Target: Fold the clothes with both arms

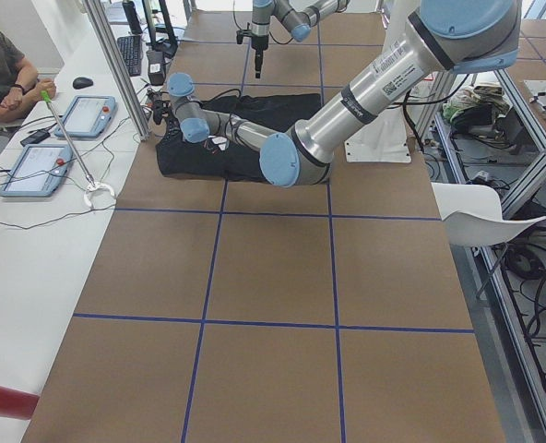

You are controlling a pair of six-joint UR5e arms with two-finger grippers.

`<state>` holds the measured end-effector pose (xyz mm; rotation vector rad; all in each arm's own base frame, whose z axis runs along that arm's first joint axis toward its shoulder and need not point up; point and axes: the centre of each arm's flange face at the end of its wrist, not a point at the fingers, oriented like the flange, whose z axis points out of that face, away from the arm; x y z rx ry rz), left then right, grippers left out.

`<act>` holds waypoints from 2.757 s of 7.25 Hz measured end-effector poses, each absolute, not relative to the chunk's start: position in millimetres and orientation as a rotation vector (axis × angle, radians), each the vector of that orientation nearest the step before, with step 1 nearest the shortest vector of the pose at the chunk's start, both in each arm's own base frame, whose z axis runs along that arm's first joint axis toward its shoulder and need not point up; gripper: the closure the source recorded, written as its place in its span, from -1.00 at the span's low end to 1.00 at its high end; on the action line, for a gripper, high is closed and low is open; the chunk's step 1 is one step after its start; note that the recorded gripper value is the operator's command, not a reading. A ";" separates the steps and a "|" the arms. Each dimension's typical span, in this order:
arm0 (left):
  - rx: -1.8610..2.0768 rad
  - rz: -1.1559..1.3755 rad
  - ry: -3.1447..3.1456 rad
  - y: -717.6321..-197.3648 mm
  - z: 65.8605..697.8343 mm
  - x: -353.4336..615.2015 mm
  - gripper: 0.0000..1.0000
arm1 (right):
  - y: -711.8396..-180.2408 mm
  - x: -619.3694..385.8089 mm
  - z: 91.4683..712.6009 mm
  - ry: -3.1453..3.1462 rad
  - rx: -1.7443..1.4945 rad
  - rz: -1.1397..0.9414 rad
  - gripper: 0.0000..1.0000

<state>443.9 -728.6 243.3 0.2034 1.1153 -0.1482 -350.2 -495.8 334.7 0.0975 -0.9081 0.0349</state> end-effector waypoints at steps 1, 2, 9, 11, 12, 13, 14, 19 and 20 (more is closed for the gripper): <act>0.221 -0.167 1.097 -731.0 242.5 451.9 0.90 | -495.9 -350.6 335.5 -0.906 0.097 0.035 -1.00; 0.233 -0.174 1.089 -730.5 242.0 459.0 -0.96 | -496.3 -351.2 336.9 -0.904 0.096 0.036 -0.99; 0.272 -0.146 1.225 -655.7 201.4 457.8 -0.99 | -489.9 -351.4 325.9 -0.924 0.048 0.161 -1.00; 0.275 -0.125 1.275 -603.8 228.2 417.3 -0.99 | -458.9 -368.8 306.0 -0.952 -0.058 0.381 -1.00; 0.275 -0.132 1.300 -580.9 232.7 398.4 -0.99 | -434.0 -384.3 298.3 -0.953 -0.099 0.494 -0.99; 0.276 -0.138 1.325 -556.0 236.8 377.8 -0.99 | -401.0 -391.6 297.7 -0.948 -0.132 0.585 -0.99; 0.280 -0.137 1.341 -529.7 244.9 356.0 -0.99 | -364.1 -392.0 304.4 -0.934 -0.146 0.645 -0.99; 0.303 -0.129 1.367 -485.9 250.4 321.0 -0.99 | -258.9 -407.8 371.6 -0.804 -0.128 0.658 -0.70; 0.308 -0.128 1.370 -484.6 248.3 320.0 -0.99 | -249.5 -400.4 386.7 -0.829 -0.133 0.643 -0.71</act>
